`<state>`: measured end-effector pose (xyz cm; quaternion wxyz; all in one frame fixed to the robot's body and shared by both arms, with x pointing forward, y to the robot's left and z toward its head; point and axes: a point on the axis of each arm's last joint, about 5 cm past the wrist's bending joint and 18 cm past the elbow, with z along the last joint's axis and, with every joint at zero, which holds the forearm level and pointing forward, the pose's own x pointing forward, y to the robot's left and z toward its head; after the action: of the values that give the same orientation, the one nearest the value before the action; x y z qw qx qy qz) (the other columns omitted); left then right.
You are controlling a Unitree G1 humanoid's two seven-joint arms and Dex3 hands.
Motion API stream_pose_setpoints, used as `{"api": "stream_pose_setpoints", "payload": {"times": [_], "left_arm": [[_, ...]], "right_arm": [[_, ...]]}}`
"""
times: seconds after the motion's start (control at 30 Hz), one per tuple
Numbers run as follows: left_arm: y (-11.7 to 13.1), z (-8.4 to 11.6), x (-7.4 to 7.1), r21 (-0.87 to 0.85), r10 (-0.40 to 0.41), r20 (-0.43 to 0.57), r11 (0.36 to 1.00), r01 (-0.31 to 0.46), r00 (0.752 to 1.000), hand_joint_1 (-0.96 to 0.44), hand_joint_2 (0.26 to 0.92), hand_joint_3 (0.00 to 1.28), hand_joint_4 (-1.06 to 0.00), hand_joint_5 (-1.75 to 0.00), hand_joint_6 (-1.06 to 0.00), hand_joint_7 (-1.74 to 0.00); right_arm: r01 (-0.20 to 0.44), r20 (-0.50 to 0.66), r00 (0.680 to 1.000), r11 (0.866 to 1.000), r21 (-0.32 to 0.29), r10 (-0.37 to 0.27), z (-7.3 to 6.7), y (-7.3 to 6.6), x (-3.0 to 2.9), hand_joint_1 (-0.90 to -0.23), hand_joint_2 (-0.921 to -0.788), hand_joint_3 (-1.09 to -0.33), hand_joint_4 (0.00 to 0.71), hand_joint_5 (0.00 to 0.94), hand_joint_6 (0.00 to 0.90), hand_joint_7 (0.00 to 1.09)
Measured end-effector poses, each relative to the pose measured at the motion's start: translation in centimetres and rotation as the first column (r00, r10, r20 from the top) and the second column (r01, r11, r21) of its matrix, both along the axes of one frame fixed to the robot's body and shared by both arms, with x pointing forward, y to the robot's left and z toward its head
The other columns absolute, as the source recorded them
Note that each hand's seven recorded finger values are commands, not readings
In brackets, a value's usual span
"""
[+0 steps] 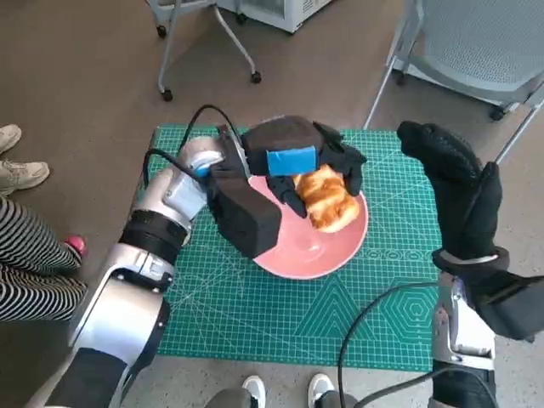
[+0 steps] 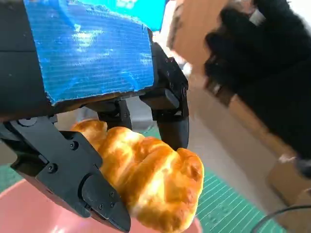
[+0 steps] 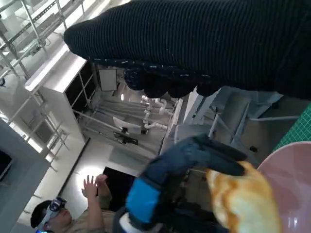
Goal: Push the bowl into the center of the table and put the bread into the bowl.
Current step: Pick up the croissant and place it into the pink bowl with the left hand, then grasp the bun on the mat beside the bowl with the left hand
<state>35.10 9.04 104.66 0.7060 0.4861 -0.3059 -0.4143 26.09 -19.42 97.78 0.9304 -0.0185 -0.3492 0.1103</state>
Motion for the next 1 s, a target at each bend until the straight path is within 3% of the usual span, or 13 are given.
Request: {"api": "stream_pose_setpoints", "payload": {"times": [0.07,0.13,0.2,0.27,0.53,0.8,1.0], "left_arm": [[0.0,-0.3,0.1,0.016,0.017,-0.019,1.000,-0.017,1.000,0.00,0.921,0.16,-0.59,-1.26,-0.50,-1.30],[0.0,-0.5,0.2,0.032,0.031,-0.039,0.999,-0.030,0.999,-0.05,0.852,0.11,-0.48,-0.67,-0.43,-0.79],[0.1,-0.7,0.2,0.057,0.044,-0.066,0.998,-0.040,0.997,-0.08,0.825,0.07,-0.42,-0.35,-0.41,-0.51],[0.1,-0.8,0.3,0.082,0.055,-0.091,0.995,-0.047,0.994,-0.11,0.803,0.03,-0.34,-0.14,-0.37,-0.29],[0.3,-0.7,0.5,0.117,0.081,-0.133,0.991,-0.066,0.988,-0.27,0.779,0.00,-0.21,-0.01,-0.30,-0.09],[0.9,-0.3,0.4,0.098,0.076,-0.100,0.993,-0.066,0.992,-0.38,0.784,0.00,-0.18,0.00,-0.29,-0.06],[2.8,0.3,0.2,0.053,0.059,-0.059,0.997,-0.056,0.997,-0.43,0.785,0.00,-0.16,0.00,-0.27,-0.04]], "right_arm": [[0.001,0.000,1.000,1.000,0.000,-0.001,0.0,0.0,-0.02,-0.692,-0.921,-0.702,0.235,0.005,0.107,0.56],[0.003,-0.001,1.000,1.000,0.001,-0.003,0.0,0.0,-0.04,-0.692,-0.921,-0.702,0.236,0.005,0.108,0.56],[0.005,-0.002,1.000,1.000,0.002,-0.005,-0.1,-0.1,-0.09,-0.691,-0.921,-0.702,0.236,0.005,0.109,0.56],[0.007,-0.002,1.000,1.000,0.002,-0.007,-0.1,-0.1,-0.14,-0.690,-0.921,-0.701,0.236,0.005,0.109,0.56],[0.008,-0.005,1.000,1.000,0.002,-0.008,-0.2,-0.1,-0.25,-0.689,-0.921,-0.703,0.234,0.003,0.109,0.56],[0.005,-0.006,1.000,1.000,0.001,-0.005,-0.2,0.0,-0.26,-0.693,-0.921,-0.705,0.226,0.000,0.107,0.56],[0.004,-0.007,1.000,1.000,0.001,-0.004,-0.2,0.0,-0.27,-0.694,-0.921,-0.706,0.221,0.000,0.107,0.56]]}}
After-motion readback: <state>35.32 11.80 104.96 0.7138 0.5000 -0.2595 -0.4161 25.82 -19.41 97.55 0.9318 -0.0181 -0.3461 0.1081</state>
